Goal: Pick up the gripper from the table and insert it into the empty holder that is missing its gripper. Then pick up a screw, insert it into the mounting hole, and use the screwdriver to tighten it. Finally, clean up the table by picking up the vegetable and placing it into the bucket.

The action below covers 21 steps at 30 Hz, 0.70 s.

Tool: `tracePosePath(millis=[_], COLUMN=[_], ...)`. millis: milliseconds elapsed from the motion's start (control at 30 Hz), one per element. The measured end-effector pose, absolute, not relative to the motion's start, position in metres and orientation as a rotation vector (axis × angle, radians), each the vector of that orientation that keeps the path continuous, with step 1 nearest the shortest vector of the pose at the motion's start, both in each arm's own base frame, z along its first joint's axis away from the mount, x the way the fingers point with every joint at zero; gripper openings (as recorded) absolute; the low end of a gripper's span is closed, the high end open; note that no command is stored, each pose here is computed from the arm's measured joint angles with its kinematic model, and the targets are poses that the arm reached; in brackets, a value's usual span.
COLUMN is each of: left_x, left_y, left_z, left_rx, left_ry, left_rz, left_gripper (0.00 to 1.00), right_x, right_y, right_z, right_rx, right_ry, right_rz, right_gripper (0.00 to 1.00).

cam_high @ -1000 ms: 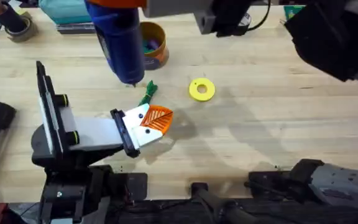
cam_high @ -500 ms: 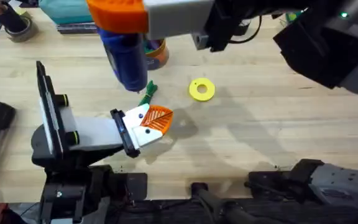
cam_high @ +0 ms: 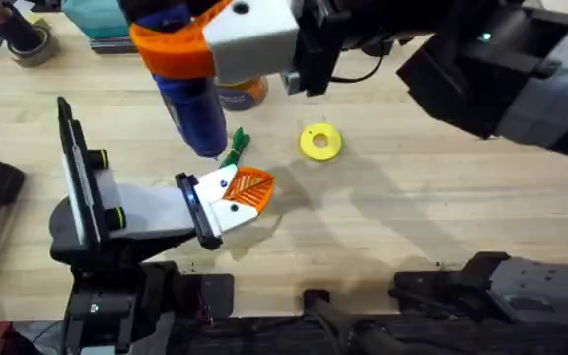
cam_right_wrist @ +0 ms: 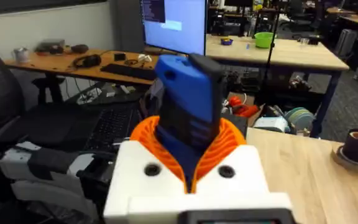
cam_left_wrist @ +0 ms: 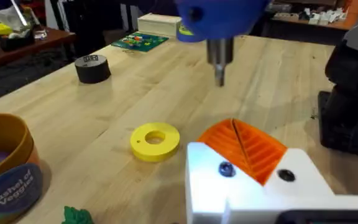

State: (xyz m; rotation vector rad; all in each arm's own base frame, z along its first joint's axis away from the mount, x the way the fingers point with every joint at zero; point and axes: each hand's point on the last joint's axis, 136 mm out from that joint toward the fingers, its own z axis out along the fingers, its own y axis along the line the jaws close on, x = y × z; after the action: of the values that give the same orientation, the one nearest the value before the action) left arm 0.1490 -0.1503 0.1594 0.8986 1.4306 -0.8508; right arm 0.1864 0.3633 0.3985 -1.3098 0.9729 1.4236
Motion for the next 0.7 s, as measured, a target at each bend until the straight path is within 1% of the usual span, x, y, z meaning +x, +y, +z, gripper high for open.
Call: tracePosePath(millis=[233, 700], left_x=[0.149, 0.149], left_y=[-0.150, -0.150], left_z=[0.159, 0.159], left_rx=[0.898, 0.899], left_ry=[1.431, 1.431], left_rz=[-0.851, -0.851], left_gripper=[0.004, 0.004], right_x=[0.182, 0.182], right_y=[0.360, 0.360], right_z=[0.392, 0.372], right_rx=[-1.301, -1.302], right_ry=[0.908, 0.966], right_rz=[1.411, 1.438], right_gripper=[0.024, 0.024])
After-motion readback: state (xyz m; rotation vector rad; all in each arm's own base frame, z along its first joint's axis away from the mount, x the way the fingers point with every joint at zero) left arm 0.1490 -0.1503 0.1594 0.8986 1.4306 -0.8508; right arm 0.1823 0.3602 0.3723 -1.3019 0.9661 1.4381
